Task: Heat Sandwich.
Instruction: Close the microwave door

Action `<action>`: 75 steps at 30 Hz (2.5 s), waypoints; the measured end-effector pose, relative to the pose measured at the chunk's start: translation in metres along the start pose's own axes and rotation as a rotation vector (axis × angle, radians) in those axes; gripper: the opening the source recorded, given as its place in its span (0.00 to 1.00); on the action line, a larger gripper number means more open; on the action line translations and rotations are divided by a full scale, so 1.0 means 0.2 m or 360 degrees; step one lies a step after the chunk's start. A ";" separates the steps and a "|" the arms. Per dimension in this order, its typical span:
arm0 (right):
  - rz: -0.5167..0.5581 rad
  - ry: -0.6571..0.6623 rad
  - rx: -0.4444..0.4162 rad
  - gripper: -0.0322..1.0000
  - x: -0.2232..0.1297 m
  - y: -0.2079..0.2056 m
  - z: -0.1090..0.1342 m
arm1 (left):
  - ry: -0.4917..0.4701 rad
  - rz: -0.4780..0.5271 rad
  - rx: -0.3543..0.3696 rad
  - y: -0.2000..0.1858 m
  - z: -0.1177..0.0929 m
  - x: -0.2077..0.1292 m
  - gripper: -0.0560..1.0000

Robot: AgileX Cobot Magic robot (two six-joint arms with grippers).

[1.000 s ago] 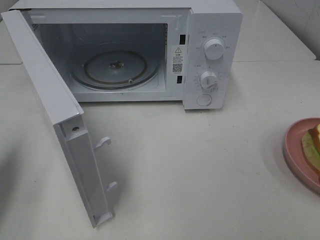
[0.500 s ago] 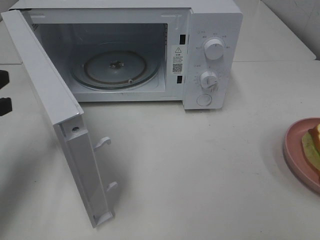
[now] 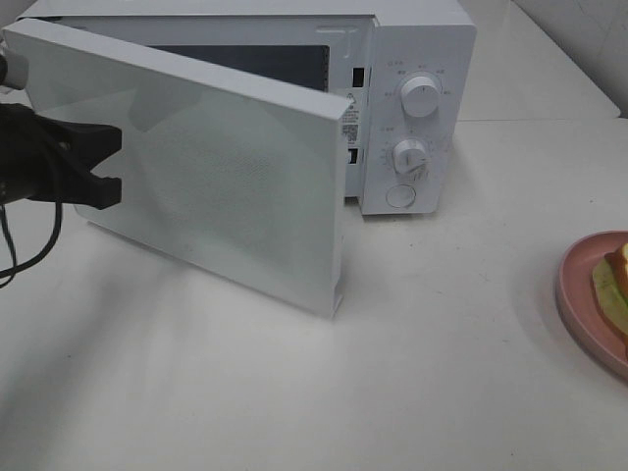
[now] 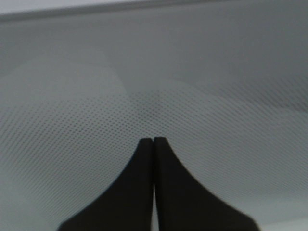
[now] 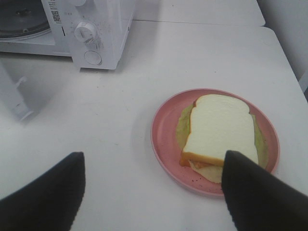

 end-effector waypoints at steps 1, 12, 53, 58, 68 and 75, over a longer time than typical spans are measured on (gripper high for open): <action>0.0000 0.0000 0.0000 0.76 0.00 0.00 0.00 | 0.0004 -0.0010 -0.0010 0.02 -0.01 0.01 0.05; 0.0000 0.0000 0.0000 0.76 0.00 0.00 0.00 | 0.0057 -0.0105 -0.0046 0.18 -0.16 0.14 0.05; 0.0000 0.0000 0.0000 0.76 0.00 0.00 0.00 | 0.0016 -0.0098 -0.0045 0.71 -0.52 0.37 0.05; 0.0000 0.0000 0.0000 0.76 0.00 0.00 0.00 | -0.0005 -0.0071 -0.0032 0.77 -0.52 0.37 0.05; 0.0000 0.0000 0.0000 0.76 0.00 0.00 0.00 | 0.0003 0.0021 -0.0083 0.79 -0.53 0.37 0.05; 0.0003 0.0000 -0.0001 0.76 0.00 0.00 0.00 | 0.0003 0.0025 -0.0085 0.79 -0.53 0.37 0.05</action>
Point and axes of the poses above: a point on each arm's last joint axis where the gripper is mounted, y pointing out along that axis toward the gripper, z along the wrist's bending axis when the last joint is at zero, x = y × z, the point moved 6 cm from there along y, pointing out along that axis toward the gripper, and after that the axes turned 12 degrees about y, right-handed, at the moved point
